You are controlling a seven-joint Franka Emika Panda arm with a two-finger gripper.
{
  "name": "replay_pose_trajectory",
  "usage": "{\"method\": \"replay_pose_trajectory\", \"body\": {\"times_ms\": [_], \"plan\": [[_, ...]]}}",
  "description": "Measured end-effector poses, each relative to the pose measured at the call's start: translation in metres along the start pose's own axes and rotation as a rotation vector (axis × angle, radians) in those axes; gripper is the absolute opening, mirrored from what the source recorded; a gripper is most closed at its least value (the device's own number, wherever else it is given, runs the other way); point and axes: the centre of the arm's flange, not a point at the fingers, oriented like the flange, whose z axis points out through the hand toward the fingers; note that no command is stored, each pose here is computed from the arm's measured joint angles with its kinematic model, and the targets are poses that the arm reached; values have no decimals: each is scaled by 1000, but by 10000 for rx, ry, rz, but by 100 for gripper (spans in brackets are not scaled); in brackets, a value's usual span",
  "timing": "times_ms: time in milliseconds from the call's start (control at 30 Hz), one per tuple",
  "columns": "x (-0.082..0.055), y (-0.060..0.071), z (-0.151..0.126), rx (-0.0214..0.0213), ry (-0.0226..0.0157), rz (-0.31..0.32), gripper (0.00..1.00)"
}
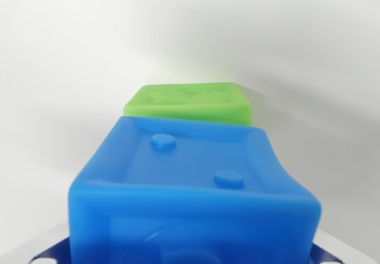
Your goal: Stack cube
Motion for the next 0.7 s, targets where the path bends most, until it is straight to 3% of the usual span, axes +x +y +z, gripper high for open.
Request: {"method": "replay_pose_trajectory", "body": {"times_ms": [300, 333, 700], "plan": [[0, 0, 9, 5, 9, 1, 0], [0, 0, 9, 6, 10, 3, 100], [1, 0, 9, 10, 16, 4, 100]]}}
